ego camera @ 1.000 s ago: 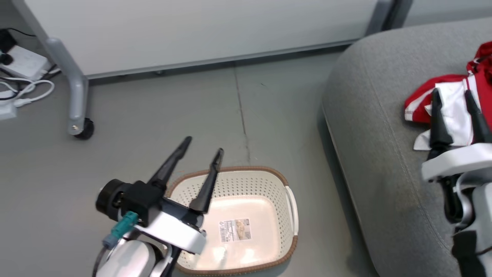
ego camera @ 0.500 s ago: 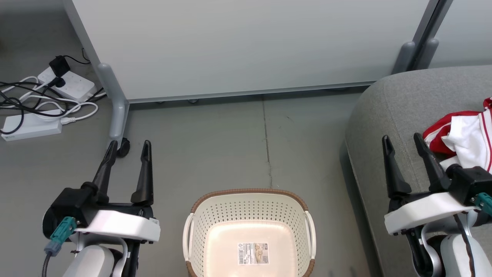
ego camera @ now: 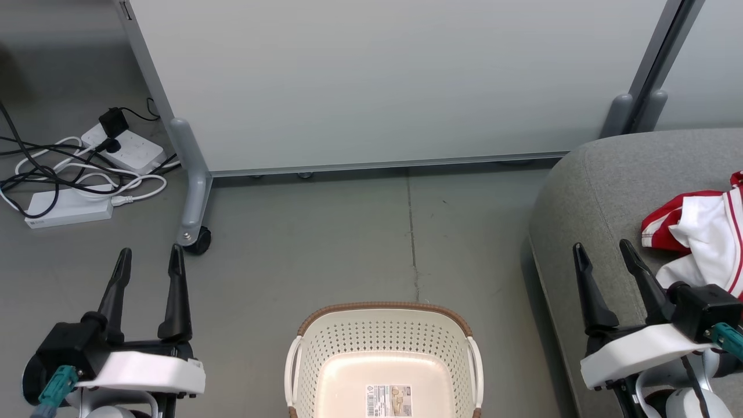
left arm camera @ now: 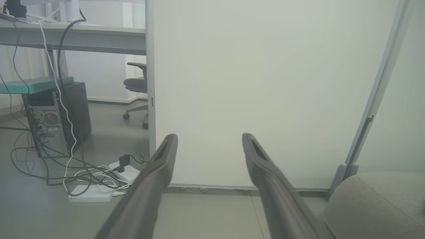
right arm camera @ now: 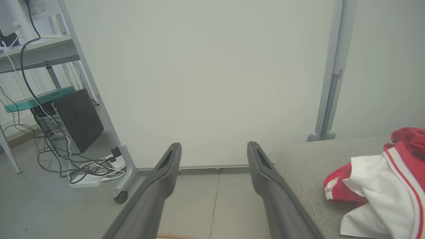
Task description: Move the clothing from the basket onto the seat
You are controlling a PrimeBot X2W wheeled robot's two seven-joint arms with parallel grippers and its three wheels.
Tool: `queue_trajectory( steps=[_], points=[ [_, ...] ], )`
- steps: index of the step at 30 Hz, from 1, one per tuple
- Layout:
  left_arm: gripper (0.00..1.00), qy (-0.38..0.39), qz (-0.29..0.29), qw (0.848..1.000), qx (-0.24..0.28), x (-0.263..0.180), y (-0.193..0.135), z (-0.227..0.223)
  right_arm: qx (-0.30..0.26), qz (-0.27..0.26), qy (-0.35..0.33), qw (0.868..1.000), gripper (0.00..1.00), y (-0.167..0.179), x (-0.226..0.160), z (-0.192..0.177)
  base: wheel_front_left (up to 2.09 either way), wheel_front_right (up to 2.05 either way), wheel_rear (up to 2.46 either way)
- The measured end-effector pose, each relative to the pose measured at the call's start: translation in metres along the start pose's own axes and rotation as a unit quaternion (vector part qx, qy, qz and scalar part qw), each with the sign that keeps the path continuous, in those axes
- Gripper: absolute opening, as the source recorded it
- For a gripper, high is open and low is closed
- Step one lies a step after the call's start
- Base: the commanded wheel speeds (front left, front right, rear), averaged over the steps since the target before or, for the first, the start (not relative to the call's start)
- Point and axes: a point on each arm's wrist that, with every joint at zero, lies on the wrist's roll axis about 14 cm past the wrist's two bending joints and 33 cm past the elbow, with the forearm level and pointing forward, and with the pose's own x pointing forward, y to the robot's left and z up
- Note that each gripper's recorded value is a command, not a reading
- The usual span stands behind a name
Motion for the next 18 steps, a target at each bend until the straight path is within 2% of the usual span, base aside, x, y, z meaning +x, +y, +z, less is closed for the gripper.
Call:
queue_trajectory(
  steps=[10, 18],
  points=[
    [1.0, 0.024, -0.031, 0.999, 0.022, -0.016, -0.007, -0.016, -0.006, -0.003, 0.002, 1.0, 1.0, -0.001, -0.007, 0.0, 0.0, 0.0, 0.0],
    [1.0, 0.054, -0.033, 0.998, 0.031, -0.029, -0.005, -0.035, -0.006, -0.006, 0.007, 1.0, 1.0, -0.002, -0.014, -0.002, 0.0, 0.0, 0.0]
  ],
)
